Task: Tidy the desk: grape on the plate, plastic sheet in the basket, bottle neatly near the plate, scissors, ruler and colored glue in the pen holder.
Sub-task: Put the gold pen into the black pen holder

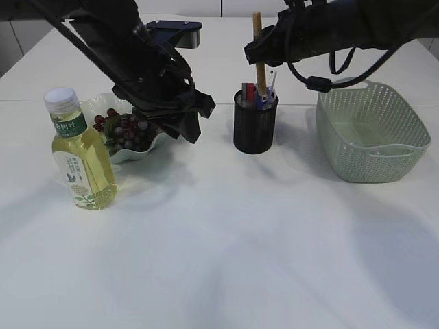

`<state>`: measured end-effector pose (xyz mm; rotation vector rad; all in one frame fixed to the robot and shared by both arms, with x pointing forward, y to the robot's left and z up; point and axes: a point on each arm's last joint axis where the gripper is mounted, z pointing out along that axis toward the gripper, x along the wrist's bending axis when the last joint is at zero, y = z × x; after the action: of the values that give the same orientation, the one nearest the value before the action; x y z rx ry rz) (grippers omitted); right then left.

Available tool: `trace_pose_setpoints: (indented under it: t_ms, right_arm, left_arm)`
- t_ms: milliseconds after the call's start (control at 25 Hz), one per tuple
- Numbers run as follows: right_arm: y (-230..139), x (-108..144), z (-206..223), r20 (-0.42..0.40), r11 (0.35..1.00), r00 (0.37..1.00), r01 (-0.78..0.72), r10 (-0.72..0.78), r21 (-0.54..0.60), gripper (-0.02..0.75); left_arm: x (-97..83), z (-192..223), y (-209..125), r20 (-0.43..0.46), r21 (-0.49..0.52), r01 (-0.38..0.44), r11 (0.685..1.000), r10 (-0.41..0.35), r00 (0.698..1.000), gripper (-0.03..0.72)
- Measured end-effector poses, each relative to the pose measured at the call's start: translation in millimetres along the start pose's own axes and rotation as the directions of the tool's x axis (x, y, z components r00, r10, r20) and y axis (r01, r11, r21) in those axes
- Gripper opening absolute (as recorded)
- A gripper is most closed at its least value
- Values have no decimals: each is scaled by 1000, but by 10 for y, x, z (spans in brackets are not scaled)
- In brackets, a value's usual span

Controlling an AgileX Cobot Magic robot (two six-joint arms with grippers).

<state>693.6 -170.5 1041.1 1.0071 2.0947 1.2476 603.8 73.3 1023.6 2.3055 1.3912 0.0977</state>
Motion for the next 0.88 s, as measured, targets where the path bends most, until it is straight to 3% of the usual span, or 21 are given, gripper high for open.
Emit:
trace_pose_setpoints:
  t_ms: [360,880]
  right_arm:
    - [49,-181,371,33,995,997,-68,70,-73,115]
    - [-83,-202,510,26,996,997,-76,78,-46,114]
  left_arm:
    - [11,0,4,-12,-4,-7,1000,7,1000,239]
    - [33,-1,3,-36,-2,-26,1000,26,999,239]
